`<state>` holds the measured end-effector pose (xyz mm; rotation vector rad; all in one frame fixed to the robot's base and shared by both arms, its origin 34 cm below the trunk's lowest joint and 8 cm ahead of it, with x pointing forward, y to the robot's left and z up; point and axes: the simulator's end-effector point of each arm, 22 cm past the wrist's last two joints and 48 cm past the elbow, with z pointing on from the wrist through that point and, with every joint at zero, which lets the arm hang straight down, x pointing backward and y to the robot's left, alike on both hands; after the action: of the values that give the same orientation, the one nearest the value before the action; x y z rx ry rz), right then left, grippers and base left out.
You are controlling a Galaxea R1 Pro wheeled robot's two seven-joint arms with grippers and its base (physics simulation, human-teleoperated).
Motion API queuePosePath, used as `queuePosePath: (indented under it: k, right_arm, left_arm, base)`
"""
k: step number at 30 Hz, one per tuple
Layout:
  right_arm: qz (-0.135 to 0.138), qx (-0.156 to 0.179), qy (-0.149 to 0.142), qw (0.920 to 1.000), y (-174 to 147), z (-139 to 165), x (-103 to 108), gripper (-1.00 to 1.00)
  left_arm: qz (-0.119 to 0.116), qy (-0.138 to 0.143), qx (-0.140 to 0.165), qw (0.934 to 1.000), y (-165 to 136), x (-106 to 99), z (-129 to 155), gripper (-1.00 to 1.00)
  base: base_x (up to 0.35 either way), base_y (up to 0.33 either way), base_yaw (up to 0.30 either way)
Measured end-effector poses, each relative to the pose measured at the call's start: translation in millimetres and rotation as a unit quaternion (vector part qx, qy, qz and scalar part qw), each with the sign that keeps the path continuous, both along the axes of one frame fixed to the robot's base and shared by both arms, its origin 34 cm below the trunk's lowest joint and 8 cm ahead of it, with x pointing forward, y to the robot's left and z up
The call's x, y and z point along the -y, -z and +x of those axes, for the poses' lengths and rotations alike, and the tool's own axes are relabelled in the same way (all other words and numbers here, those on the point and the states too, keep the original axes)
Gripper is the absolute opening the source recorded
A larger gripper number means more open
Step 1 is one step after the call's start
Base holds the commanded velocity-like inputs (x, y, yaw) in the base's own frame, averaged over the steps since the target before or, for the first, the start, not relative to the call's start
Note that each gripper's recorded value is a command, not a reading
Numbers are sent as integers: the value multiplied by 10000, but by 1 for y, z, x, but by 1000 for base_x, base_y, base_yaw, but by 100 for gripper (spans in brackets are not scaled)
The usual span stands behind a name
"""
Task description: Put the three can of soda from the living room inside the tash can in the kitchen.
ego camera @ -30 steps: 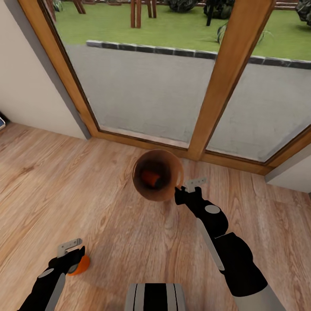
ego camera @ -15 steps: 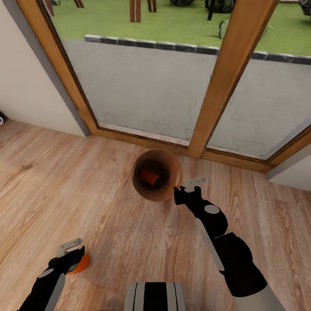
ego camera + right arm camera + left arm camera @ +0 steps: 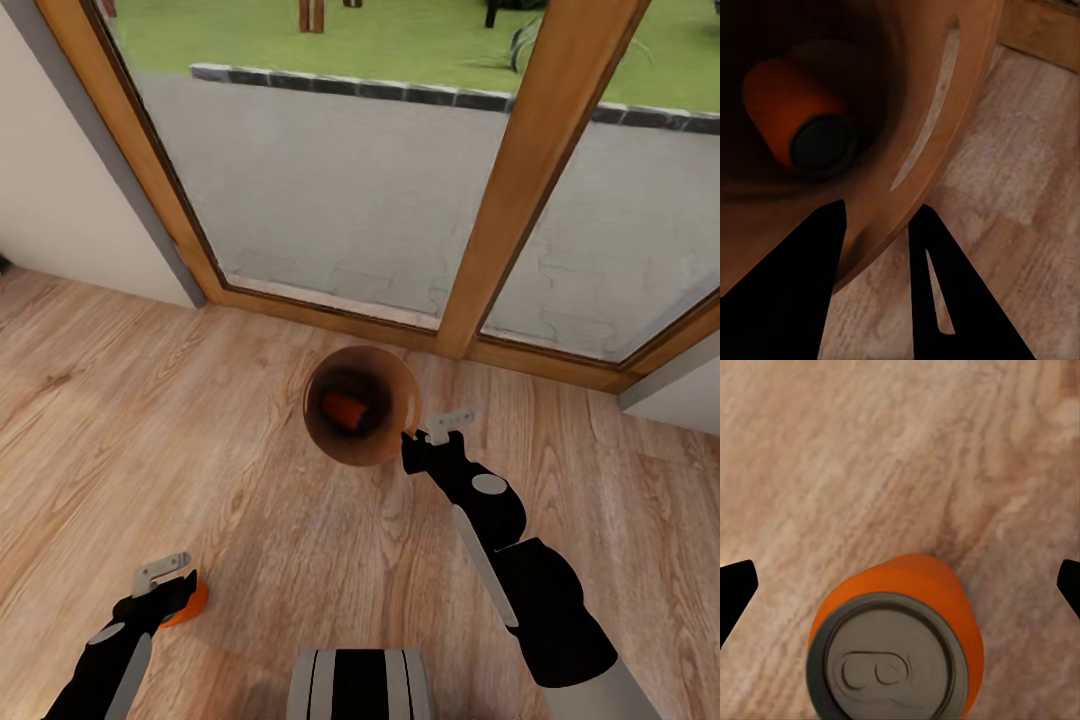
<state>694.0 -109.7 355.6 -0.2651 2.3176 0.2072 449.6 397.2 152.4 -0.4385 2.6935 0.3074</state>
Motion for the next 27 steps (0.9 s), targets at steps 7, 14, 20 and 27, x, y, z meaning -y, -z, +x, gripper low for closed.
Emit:
queuePosePath:
  k: [7,14,20,27]
  right_arm:
    - [-1,-91,0,10000,11,-3,0,-100]
    - [-2,-214,0,9998,28,-6,0,-100]
    - [-1,-223,0,9998,30,-6,0,-100]
    - [-2,-221,0,9998,29,-6,0,-100]
  left_arm:
    - [2,8,-90,10000,7,0,-7,100]
    - [-2,13,-234,9997,18,1,-17,100]
    - [-4,17,-255,9997,19,1,-19,100]
    - [-2,19,-259,9997,19,1,-19,100]
  base:
    - [0,0,0]
    - [0,0,0]
    - [0,0,0]
    - [0,0,0]
